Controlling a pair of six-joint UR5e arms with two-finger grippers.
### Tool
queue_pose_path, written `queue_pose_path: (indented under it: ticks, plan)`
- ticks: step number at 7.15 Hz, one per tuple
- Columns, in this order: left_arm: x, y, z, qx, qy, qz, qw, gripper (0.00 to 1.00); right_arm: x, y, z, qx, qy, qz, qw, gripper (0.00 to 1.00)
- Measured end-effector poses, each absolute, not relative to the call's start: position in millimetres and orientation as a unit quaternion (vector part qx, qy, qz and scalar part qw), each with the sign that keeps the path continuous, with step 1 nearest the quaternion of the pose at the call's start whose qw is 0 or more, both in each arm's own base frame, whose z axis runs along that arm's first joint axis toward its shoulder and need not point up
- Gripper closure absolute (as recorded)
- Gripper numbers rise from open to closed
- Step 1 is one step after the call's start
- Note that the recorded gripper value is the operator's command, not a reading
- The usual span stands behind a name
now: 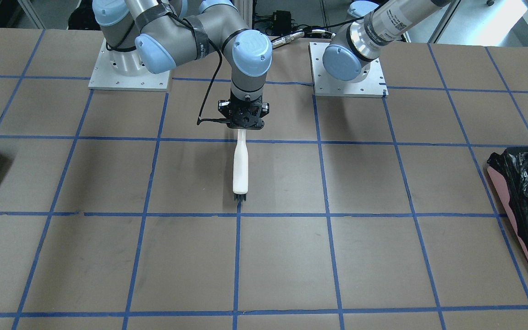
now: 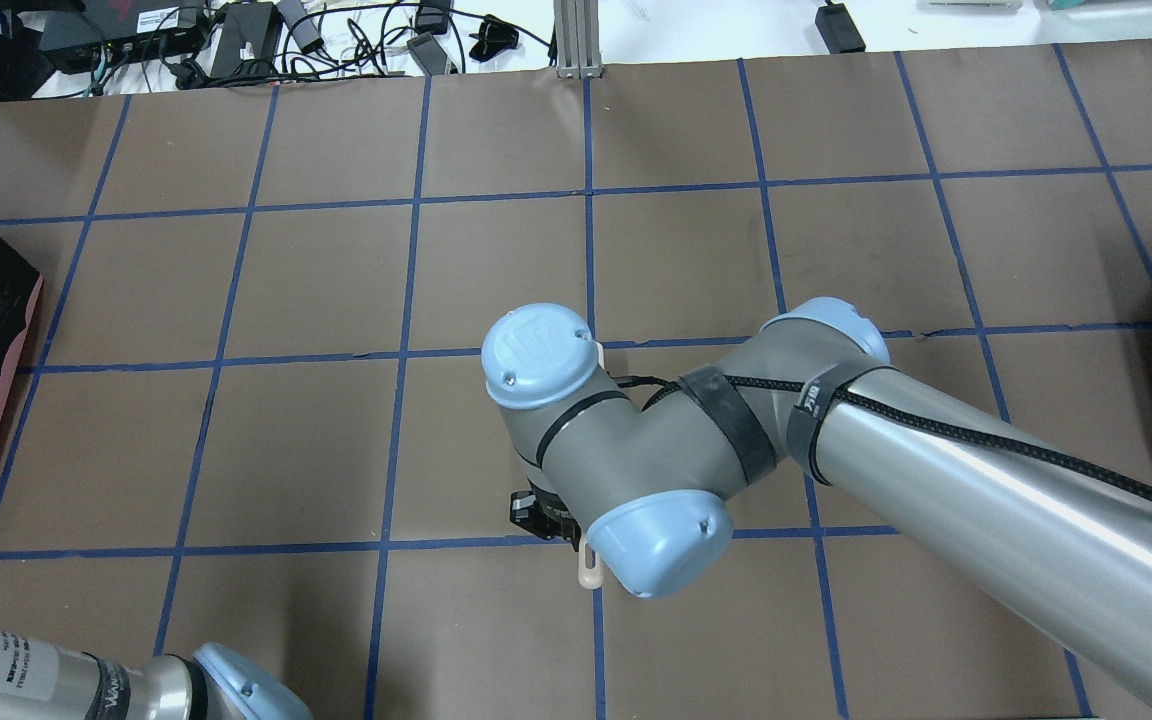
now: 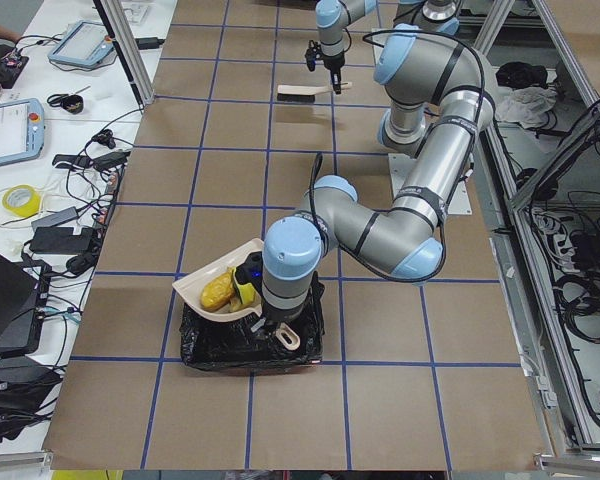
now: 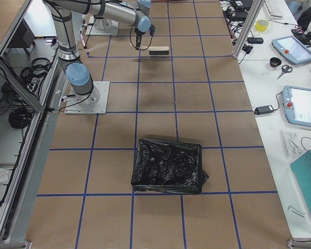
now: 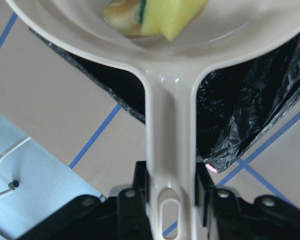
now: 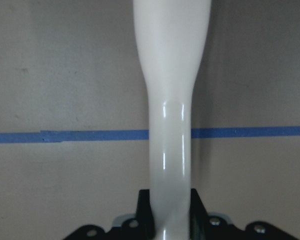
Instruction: Sweep and dump trash in nearest bin
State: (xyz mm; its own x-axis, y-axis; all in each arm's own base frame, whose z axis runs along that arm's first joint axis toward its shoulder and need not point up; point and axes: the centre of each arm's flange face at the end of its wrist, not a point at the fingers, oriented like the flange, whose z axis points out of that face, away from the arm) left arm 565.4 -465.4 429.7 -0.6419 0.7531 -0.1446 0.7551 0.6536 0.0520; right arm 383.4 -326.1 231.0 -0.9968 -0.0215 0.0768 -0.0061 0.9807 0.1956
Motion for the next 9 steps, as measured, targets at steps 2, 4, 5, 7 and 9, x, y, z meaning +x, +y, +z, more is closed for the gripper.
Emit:
queue_pose_path:
  ticks: [2, 4, 5, 7, 9]
  plan:
    - [595, -467, 415, 0.417, 0.901, 0.034, 0.118, 1.0, 381, -312, 223, 0.019, -0.994, -0.096, 0.039, 1.0]
    - [589, -483, 423, 0.432, 0.885, 0.056, 0.163, 1.0, 383, -306, 218, 0.024, -0.994, -0.098, 0.04, 1.0]
    - [573, -498, 425, 0.454, 0.868, 0.083, 0.181, 1.0, 384, -304, 217, 0.026, -0.994, -0.098, 0.042, 0.72]
    - [551, -514, 419, 0.503, 0.824, 0.128, 0.227, 1.0, 384, -304, 215, 0.029, -0.994, -0.098, 0.044, 0.31]
    - [541, -514, 424, 0.532, 0.795, 0.15, 0.251, 1.0, 384, -305, 215, 0.029, -0.994, -0.097, 0.045, 0.01]
